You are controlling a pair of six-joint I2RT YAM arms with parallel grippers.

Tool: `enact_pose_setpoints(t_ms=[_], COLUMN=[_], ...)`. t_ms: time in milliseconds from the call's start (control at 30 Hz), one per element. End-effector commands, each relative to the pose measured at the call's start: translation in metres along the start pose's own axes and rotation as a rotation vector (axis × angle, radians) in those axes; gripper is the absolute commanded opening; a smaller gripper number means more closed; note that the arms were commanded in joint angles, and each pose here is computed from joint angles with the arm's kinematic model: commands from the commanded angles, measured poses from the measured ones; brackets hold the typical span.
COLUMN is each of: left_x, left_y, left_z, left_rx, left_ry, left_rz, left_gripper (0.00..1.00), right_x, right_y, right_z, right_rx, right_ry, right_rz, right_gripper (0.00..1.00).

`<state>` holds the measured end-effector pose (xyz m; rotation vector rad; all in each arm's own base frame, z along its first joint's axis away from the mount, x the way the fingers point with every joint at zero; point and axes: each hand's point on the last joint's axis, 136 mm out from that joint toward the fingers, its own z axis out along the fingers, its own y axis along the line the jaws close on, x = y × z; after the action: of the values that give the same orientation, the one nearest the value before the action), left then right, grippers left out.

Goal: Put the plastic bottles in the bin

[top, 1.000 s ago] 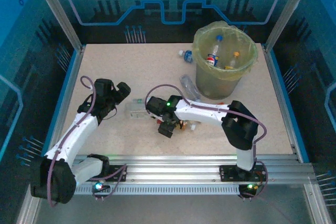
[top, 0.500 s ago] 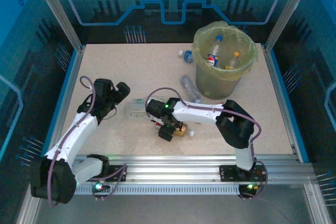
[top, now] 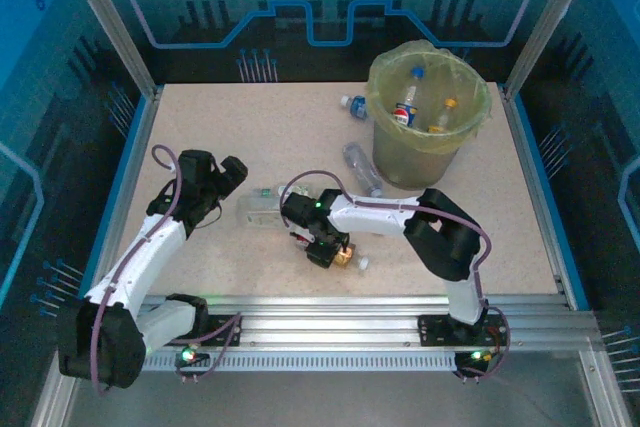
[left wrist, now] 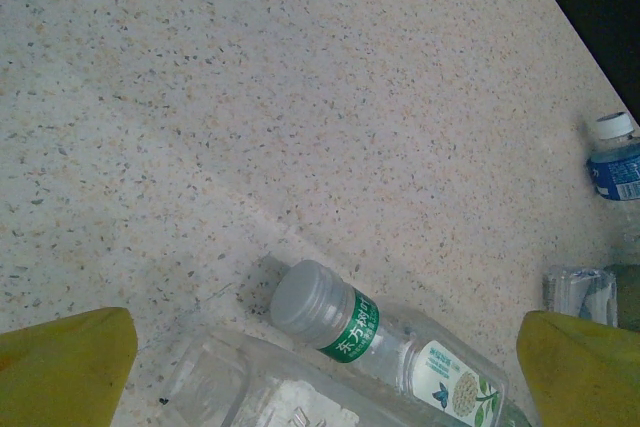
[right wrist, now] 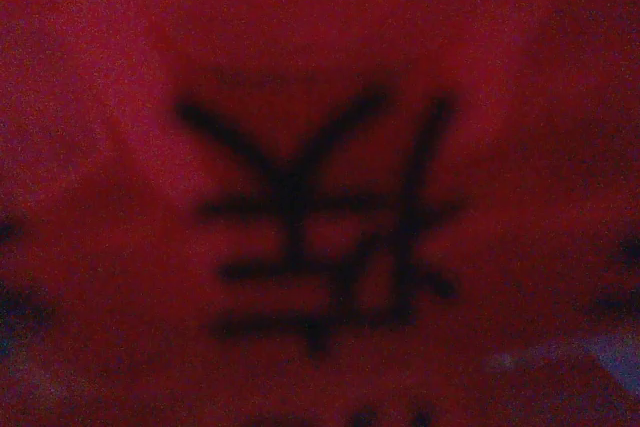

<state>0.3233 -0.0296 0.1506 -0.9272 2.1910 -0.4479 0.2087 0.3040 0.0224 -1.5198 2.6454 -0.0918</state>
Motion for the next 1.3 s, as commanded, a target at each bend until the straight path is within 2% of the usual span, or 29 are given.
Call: enact_pose_setpoints(t_ms=[0, 167, 300, 533, 733, 867, 1000, 1133, 1267], left_x=[-0.005, -0.006, -0.009, -0.018, -0.024, -0.024, -0.024, -0.025, -0.025], left_y=[0.003, 0.003, 0.003, 0.002, -0.004, -0.005, -0.006, -0.008, -0.011], left_z=[-0.003, -0.005, -0.008, -0.018, -0.025, -0.026, -0.026, -0.026, -0.027], left_rx=[-0.008, -0.007, -0.006, -0.003, 0.019, 0.026, 0.028, 0.034, 0.045], left_ry=[-0.014, -0.022, -0.037, -0.089, -0.114, -0.115, -0.112, -0.113, -0.108], left_rz=[0.011, 0.020, 0.032, 0.063, 0.088, 0.091, 0.098, 0.105, 0.110], left_gripper=[0.99, 0.99, 0.99, 0.99, 0.99, 0.99, 0.99, 0.99, 0.99], right_x=[0.002, -0.005, -0.015, -0.019, -0.007, 0.008, 0.020, 0.030, 0.033], right_y=[-0.003, -0.015, -0.035, -0.106, -0.187, -0.242, -0.290, -0.335, -0.365], right_z=[-0.021, -0.083, -0.161, -0.281, -0.354, -0.377, -0.383, -0.372, -0.349], right_rx=[-0.009, 0.033, 0.098, 0.242, 0.330, 0.363, 0.416, 0.453, 0.423], right_ry=[-0.038, -0.143, -0.310, -0.639, -0.879, -0.975, -1.015, -1.004, -0.952], right_rz=[0.026, 0.059, 0.114, 0.326, 0.567, 0.756, 0.915, 1.065, 1.163], right_gripper=[0.42, 0.42, 0.36, 0.34, 0.34, 0.34, 0.35, 0.37, 0.38])
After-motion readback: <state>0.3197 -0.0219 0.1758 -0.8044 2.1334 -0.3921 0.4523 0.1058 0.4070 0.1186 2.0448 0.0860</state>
